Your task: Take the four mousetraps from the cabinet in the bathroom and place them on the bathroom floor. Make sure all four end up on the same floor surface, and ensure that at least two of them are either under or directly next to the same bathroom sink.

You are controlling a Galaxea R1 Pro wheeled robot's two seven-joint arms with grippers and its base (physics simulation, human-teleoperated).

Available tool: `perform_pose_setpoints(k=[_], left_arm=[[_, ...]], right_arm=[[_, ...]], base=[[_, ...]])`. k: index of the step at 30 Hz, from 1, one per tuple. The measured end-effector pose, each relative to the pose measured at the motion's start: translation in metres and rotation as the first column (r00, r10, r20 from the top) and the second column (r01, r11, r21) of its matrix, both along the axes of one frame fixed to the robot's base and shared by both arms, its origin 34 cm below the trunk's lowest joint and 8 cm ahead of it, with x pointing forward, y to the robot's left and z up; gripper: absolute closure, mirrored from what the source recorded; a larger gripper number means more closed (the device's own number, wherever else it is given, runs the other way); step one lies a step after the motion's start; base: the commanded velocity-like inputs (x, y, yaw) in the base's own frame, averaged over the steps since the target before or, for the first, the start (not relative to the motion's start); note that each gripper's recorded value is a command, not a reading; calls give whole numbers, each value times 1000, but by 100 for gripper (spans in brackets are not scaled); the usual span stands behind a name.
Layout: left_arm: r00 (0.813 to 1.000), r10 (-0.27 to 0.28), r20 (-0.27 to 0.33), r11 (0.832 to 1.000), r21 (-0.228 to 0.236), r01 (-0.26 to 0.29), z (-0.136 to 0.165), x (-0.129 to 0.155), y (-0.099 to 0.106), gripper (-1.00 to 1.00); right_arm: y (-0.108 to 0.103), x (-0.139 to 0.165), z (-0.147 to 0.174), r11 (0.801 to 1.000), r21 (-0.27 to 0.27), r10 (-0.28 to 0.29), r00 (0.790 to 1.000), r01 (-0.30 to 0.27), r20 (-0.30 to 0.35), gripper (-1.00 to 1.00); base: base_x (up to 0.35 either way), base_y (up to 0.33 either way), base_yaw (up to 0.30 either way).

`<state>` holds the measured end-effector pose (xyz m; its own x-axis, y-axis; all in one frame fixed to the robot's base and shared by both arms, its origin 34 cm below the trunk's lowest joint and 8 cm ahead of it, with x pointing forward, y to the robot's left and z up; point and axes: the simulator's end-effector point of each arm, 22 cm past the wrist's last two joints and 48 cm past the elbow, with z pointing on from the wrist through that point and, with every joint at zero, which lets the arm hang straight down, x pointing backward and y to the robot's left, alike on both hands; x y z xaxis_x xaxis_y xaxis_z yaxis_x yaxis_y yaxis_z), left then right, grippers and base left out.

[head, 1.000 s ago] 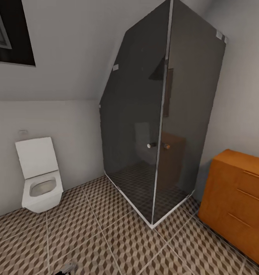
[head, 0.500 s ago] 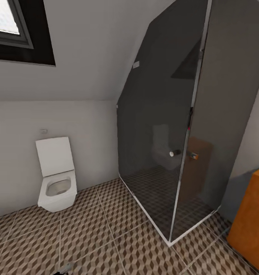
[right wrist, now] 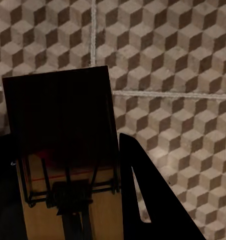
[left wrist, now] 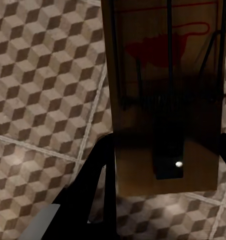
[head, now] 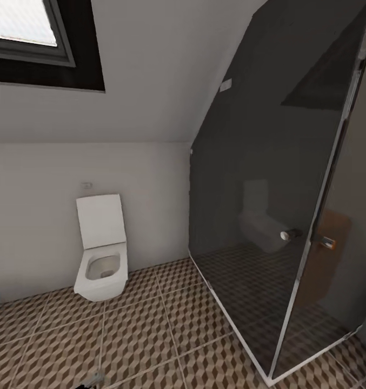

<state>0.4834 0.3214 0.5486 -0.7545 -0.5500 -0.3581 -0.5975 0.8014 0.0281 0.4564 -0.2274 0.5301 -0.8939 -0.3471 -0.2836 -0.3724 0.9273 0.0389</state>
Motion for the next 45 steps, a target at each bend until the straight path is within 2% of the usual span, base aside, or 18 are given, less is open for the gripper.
perform_pose_setpoints(k=[16, 32, 45], left_arm=[[1000, 0, -1, 1000, -2, 0, 0, 0, -1, 100], [1000, 1, -2, 1000, -3, -1, 0, 0, -1, 100], [1000, 0, 2, 1000, -4, 0, 0, 1, -5, 100]], right_arm=[[0, 0, 0, 1000, 0, -1, 1000, 1, 0, 100], [0, 0, 0, 1000, 0, 0, 1000, 0, 0, 100], [-1, 0, 0, 1000, -1, 0, 1000, 0, -1, 100]], base=[[290, 9, 278], [149, 214, 278], [32, 19, 150]])
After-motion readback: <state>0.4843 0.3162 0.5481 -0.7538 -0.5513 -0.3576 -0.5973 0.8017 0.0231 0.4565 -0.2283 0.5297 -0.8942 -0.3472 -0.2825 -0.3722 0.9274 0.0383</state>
